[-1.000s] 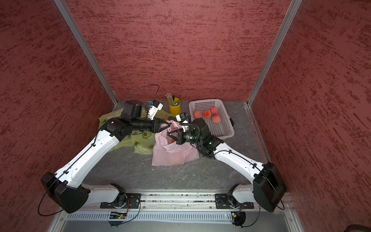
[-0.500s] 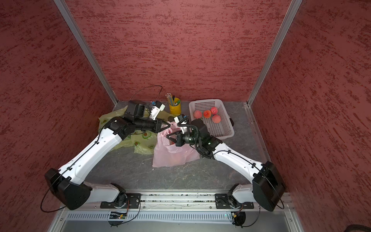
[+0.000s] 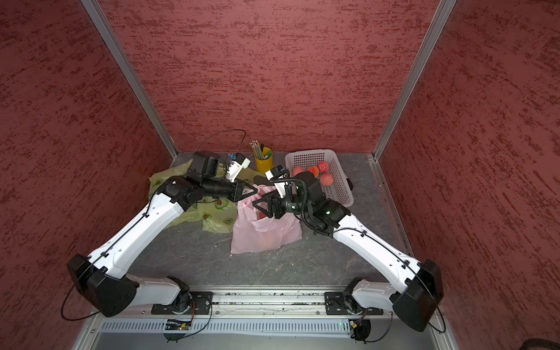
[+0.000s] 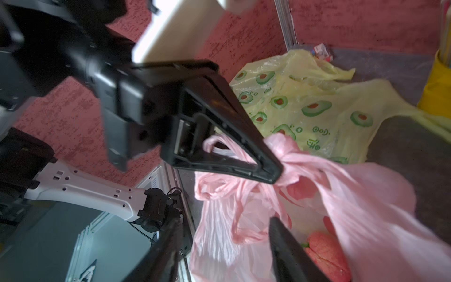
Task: Place the peach into a plastic bag & tie a knot
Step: Cross the plastic bag at the center of the board.
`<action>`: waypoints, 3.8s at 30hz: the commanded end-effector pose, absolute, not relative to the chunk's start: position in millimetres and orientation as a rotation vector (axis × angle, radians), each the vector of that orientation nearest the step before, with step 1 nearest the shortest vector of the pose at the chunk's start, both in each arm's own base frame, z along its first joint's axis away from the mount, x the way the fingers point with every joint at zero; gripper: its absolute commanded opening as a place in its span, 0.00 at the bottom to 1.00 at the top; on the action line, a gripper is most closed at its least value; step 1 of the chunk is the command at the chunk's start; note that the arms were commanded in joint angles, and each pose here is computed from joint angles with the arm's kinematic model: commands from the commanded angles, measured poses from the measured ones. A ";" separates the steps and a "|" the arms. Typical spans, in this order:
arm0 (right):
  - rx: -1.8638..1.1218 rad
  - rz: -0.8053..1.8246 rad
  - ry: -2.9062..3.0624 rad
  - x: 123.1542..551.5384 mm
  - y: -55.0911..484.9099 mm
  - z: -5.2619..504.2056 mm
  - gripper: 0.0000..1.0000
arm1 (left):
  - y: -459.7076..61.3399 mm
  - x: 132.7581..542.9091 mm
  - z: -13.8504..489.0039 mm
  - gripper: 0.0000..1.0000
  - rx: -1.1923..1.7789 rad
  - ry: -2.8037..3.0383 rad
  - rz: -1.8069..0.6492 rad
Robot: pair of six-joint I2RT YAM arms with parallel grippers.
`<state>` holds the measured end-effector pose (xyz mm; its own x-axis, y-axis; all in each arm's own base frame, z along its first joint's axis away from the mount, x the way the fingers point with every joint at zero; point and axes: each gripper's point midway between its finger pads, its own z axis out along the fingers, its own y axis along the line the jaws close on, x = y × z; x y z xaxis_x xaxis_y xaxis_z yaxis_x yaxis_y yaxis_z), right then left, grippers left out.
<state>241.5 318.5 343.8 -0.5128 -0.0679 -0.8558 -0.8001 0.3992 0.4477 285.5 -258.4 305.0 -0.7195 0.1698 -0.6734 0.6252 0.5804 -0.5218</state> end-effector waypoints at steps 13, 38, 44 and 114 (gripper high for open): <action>-1.069 1.128 1.679 260.8 335.1 388.4 0.96 | -266.2 244.0 375.5 0.00 0.905 1.948 -1.213; -1.039 1.243 1.869 247.4 332.0 335.4 0.52 | -260.2 247.0 364.3 0.00 0.860 1.993 -1.210; -1.011 1.254 1.877 248.6 332.5 338.5 0.56 | -258.8 249.7 359.3 0.00 0.840 2.016 -1.194; -1.127 0.934 1.979 248.0 341.5 330.1 0.81 | -264.9 260.8 348.3 0.00 0.766 2.105 -1.204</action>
